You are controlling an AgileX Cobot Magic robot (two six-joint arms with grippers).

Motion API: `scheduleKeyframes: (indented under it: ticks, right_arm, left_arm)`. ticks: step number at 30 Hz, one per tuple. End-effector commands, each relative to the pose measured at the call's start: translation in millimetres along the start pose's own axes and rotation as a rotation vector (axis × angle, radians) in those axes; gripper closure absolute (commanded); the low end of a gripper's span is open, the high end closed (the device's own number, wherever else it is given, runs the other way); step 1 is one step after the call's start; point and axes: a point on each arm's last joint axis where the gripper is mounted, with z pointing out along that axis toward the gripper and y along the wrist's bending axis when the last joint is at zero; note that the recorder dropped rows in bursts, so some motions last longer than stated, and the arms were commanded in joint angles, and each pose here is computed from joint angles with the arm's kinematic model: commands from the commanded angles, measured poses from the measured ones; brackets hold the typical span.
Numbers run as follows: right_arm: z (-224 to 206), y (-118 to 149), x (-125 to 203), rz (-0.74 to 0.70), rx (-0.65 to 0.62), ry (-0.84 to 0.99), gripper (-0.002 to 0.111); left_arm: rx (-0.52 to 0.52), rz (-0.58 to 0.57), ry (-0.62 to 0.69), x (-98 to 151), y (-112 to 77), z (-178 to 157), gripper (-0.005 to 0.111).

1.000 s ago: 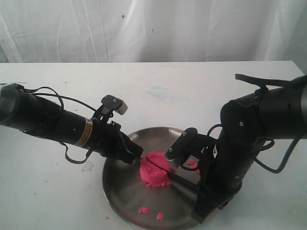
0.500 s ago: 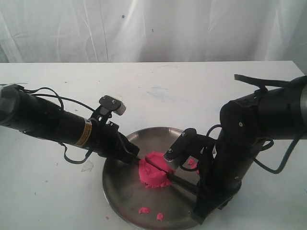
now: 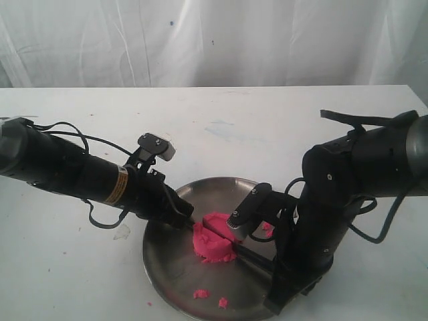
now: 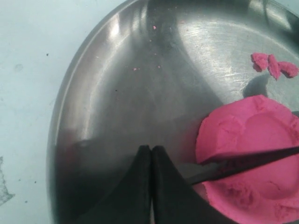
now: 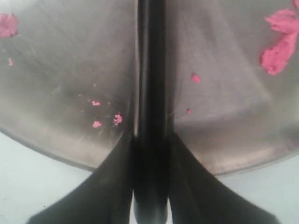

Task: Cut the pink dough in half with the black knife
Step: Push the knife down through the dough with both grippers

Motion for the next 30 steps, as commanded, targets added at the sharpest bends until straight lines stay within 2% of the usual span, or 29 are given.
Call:
scheduleKeyframes:
  ticks: [1,14,16,23,30]
  right_arm:
    - [5.5,0.1,-1.7,0.013,-0.011,-0.001,0.108]
    - [6.6,0.5,-1.8,0.020,-0.017,0.001,0.108]
    - [6.6,0.5,-1.8,0.020,-0.017,0.001,0.105]
    - [6.6,0.0,-2.8,0.020,-0.012,-0.009,0.083]
    - [6.6,-0.6,-4.0,0.037,-0.006,-0.023,0.082]
  left_arm:
    - [0.000,0.015,0.032,6.8,-1.2,3.0,0.107]
    - [0.000,0.015,0.032,6.8,-1.2,3.0,0.107]
    - [0.000,0.015,0.032,6.8,-1.2,3.0,0.107]
    - [0.000,0.015,0.032,6.8,-1.2,3.0,0.107]
    - [0.002,0.015,0.032,6.7,-1.4,3.0,0.107]
